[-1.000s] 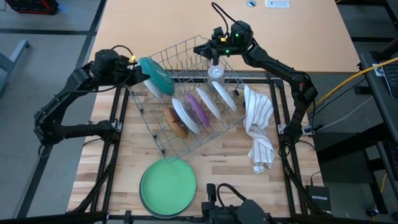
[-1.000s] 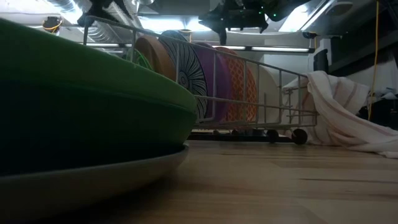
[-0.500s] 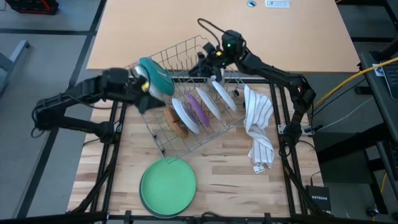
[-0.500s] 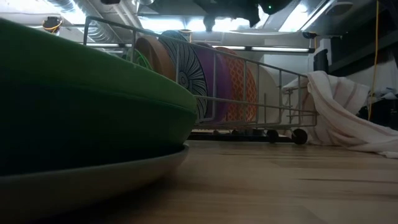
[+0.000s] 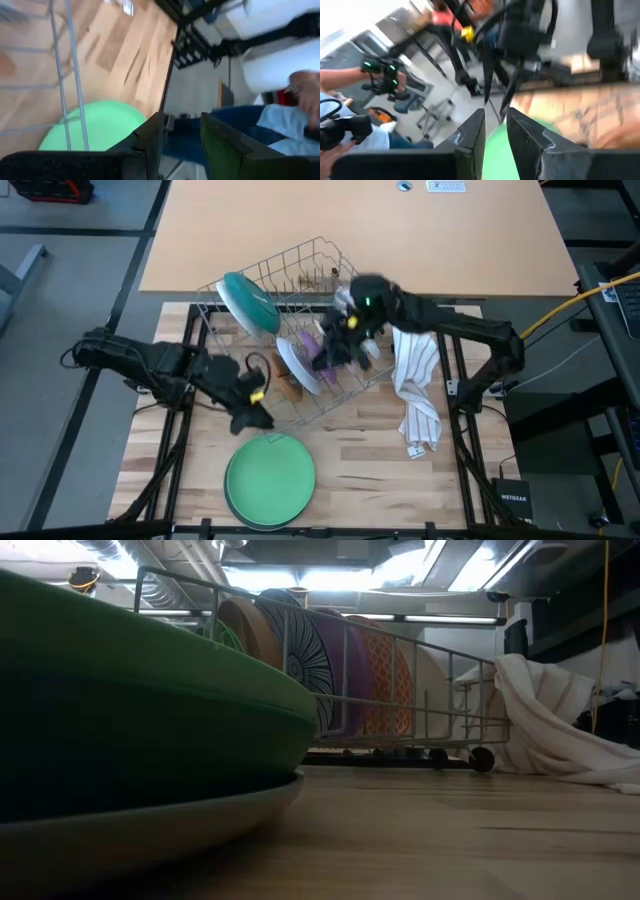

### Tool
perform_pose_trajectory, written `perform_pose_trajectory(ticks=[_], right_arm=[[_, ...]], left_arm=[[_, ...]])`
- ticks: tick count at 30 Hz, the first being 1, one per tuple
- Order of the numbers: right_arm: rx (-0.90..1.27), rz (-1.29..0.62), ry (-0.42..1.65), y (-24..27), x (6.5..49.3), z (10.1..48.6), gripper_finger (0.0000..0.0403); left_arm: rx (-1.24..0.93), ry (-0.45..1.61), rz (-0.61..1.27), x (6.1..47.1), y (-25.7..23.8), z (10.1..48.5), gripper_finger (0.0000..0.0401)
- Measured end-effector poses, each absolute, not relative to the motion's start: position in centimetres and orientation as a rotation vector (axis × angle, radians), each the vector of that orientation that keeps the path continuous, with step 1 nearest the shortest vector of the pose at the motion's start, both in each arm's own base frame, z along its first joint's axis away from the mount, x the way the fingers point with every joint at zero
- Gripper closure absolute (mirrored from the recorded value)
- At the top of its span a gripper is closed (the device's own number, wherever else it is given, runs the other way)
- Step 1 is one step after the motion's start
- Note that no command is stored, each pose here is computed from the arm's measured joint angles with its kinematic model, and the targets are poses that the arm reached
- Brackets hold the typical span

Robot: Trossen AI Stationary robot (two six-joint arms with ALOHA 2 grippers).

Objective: Sort dishes
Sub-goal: Put the light green plate into the dish rack

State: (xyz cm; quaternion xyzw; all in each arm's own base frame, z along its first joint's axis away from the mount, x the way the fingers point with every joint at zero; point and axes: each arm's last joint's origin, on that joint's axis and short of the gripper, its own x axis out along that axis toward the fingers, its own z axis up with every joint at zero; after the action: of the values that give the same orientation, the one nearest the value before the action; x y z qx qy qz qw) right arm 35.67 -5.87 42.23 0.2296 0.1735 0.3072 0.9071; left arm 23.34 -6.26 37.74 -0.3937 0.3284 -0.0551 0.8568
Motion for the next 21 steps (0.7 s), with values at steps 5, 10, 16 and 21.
perform_pose_trajectory(ticks=[5,10,16,21], right_arm=[[0.513,0.431,0.61,0.8,34.6,40.9,0.0317],[0.573,0.149,0.766,7.2,33.9,39.2,0.0317],[0.75,-0.184,0.743,13.6,34.8,36.0,0.0317],[1.04,-0.353,0.714,17.9,36.9,31.7,0.0317]], left_arm=[[-0.774,0.704,-0.126,23.0,-8.2,37.5,0.0282],[-0.697,0.697,-0.178,22.2,-9.2,37.7,0.0282],[-0.567,0.692,-0.251,21.6,-9.9,37.9,0.0282],[-0.479,0.736,-0.288,20.9,-10.5,37.5,0.0282]])
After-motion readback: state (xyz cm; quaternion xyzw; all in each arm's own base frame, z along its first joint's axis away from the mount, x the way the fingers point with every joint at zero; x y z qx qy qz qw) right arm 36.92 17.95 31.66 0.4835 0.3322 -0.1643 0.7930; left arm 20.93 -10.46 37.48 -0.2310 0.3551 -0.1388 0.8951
